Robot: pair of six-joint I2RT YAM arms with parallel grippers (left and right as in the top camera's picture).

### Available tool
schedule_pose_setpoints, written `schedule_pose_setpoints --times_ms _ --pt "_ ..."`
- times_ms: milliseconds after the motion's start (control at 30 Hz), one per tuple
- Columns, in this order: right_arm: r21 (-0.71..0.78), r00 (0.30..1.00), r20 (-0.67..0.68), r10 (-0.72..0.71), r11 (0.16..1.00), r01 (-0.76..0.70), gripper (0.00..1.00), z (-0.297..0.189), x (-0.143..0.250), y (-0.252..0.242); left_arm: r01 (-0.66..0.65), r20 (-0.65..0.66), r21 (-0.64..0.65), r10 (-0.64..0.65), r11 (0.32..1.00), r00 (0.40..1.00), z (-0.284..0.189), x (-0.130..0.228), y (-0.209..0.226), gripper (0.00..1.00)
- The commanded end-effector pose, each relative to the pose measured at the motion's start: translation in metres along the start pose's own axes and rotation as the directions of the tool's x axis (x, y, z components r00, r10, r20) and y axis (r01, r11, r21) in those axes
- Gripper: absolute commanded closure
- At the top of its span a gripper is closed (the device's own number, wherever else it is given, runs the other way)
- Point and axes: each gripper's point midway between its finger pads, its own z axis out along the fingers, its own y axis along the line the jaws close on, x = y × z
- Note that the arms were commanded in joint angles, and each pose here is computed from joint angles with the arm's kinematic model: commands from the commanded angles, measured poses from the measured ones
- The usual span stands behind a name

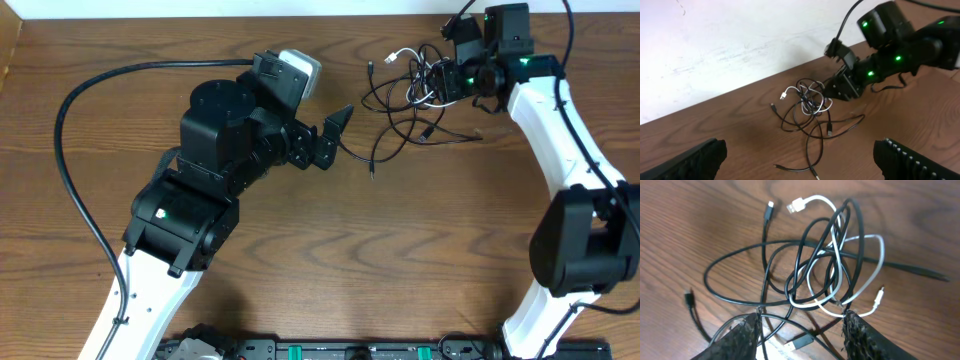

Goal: Untangle cables

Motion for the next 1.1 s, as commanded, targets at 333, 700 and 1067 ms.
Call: schedule_pose_setpoints --times_ms 333,700,1067 --pt "-0.001 0.995 0.047 0.091 0.996 -0.091 0.54 0.031 -0.009 -0.007 0.051 0.046 0.081 -0.055 0.995 0.997 -0.010 -0.017 -0.016 0.03" --pt "-0.019 0.989 0.024 0.148 0.989 -0.147 0.52 0.071 0.003 -0.002 0.061 -0.002 -0.077 -0.061 0.995 0.998 0.019 -0.003 0.016 0.07" --pt "-0.029 0.991 0.041 0.127 0.992 -0.126 0.95 0.075 -0.002 0.007 0.021 -0.131 -0.142 -0.039 0.990 0.991 0.077 0.037 0.038 0.09"
